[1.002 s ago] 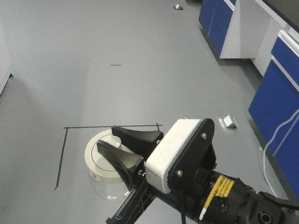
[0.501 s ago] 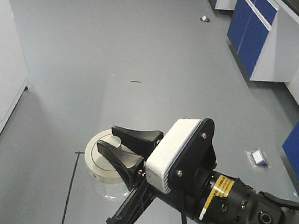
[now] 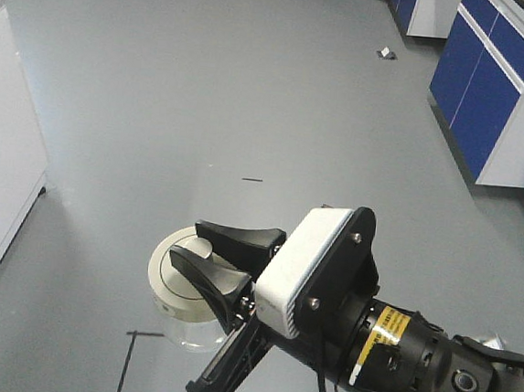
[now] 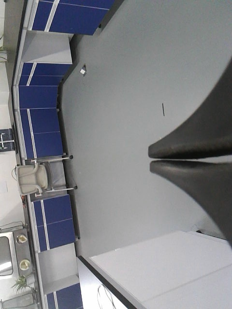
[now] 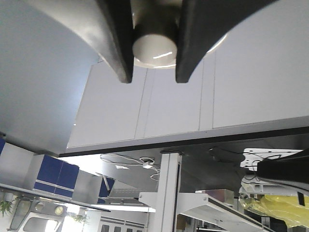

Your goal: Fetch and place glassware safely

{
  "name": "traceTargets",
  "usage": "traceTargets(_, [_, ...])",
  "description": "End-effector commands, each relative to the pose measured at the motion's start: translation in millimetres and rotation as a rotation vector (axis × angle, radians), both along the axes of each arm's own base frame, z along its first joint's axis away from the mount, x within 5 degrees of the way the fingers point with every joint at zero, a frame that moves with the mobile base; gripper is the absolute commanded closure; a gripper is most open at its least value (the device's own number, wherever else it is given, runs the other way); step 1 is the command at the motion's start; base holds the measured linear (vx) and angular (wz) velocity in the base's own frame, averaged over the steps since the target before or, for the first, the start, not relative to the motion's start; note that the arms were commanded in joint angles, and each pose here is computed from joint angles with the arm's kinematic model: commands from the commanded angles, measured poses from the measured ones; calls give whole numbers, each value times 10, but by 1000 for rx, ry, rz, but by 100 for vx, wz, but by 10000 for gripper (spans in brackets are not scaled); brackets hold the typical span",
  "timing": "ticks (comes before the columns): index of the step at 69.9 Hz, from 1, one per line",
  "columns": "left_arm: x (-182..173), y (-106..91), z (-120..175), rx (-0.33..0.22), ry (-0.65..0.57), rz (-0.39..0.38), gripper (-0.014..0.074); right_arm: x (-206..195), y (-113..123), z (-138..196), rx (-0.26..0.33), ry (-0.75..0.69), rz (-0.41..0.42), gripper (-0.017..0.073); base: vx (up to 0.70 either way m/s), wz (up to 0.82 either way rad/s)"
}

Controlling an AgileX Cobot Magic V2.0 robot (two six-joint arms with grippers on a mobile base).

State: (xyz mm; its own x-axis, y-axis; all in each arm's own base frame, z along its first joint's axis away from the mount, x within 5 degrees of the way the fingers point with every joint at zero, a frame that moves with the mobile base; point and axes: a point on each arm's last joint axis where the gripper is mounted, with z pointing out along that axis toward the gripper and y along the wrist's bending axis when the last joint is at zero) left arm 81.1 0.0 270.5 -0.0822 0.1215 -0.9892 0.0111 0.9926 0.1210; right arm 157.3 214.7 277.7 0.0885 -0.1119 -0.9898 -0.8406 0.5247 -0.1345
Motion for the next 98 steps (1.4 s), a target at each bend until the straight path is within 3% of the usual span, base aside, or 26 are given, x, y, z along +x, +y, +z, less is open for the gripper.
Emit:
traceTargets(1, [3,-9,151,-14,-90,-10,601,-24,-13,282,138,-100,15,563,45,-3])
traceTargets(98, [3,-9,151,-14,-90,-10,601,-24,-13,282,138,-100,15,563,45,3])
